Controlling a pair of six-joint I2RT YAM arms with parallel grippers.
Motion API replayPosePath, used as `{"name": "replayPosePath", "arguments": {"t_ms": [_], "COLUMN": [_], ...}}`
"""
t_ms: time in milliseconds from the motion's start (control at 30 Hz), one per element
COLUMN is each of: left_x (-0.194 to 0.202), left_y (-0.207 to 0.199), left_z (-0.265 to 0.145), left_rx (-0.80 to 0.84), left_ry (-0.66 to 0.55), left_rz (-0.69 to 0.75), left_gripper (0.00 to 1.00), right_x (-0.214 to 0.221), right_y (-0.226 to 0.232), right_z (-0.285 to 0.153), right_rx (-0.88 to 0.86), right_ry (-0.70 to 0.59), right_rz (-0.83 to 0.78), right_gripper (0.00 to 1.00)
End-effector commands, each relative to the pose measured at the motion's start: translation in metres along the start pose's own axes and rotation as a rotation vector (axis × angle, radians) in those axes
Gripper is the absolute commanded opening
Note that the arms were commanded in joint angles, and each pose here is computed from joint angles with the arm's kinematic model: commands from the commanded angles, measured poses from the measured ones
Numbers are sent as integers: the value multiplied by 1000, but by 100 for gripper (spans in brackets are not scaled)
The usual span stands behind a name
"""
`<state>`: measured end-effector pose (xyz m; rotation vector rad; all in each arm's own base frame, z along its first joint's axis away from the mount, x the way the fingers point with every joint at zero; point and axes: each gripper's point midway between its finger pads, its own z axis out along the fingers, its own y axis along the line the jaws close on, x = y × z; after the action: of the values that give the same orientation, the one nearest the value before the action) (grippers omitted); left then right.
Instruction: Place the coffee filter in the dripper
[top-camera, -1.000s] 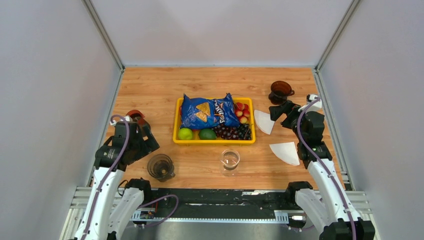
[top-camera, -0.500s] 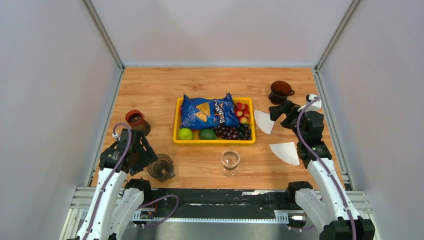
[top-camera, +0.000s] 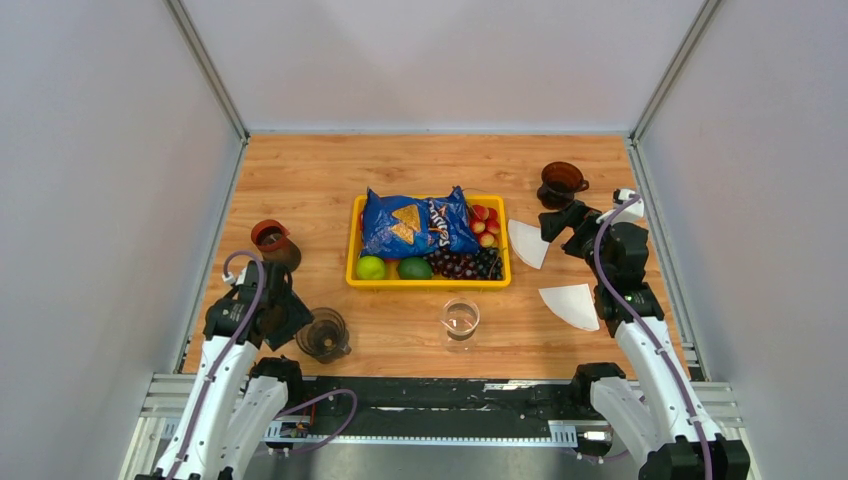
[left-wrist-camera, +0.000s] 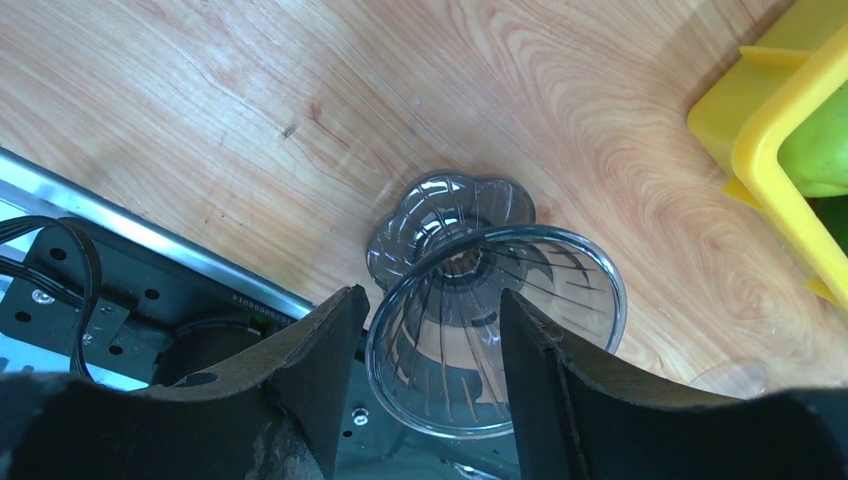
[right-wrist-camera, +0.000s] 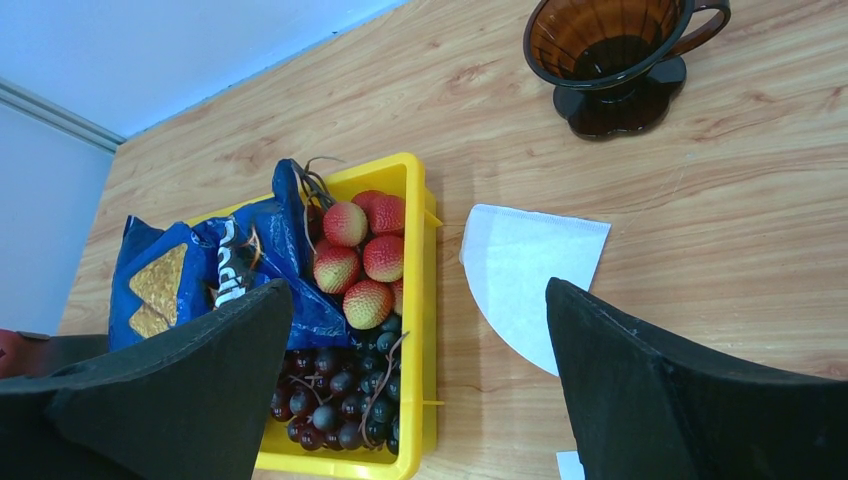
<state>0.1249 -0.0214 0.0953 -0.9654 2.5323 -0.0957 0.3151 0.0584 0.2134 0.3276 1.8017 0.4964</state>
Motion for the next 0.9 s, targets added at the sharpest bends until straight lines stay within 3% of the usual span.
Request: {"name": "replayPosePath", "arguments": {"t_ms": [0,867], "left_x": [-8,-7], "left_y": [-2,5], "left_z": [5,11], "left_rx": [-20,-116], "left_ry": [-33,-21], "left_rz": [-55,-97], "left_gripper": [62,57], "right_x": [-12,-24], "right_y": [3,-4], "right_z": [-2,-10], "right_rx": [-3,51], "right_ry": [-43,-84], "right_rz": [-2,-23], "right_gripper": [100,100]}}
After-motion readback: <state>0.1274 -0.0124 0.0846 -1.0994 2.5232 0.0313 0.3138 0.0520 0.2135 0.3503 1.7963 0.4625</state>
